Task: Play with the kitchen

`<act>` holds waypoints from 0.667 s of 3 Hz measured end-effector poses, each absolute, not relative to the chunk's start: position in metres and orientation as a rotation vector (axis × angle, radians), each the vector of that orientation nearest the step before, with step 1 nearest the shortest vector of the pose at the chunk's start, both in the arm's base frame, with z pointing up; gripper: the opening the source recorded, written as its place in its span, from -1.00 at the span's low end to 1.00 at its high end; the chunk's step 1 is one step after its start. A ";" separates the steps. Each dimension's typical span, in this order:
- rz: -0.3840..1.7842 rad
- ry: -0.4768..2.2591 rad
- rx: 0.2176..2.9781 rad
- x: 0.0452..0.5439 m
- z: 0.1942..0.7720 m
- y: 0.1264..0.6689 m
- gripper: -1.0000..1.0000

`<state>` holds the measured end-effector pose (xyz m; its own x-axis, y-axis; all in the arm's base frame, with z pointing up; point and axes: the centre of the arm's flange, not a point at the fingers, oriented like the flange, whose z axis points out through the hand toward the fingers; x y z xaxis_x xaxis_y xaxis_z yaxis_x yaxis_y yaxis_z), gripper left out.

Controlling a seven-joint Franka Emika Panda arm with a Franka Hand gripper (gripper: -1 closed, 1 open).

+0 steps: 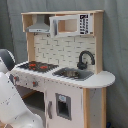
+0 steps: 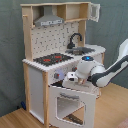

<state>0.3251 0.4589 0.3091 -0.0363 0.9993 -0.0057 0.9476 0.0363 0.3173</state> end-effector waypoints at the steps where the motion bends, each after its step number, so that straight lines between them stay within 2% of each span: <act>1: 0.359 2.063 2.024 0.324 0.324 0.459 -1.00; 2: 0.365 2.056 2.029 0.323 0.327 0.459 1.00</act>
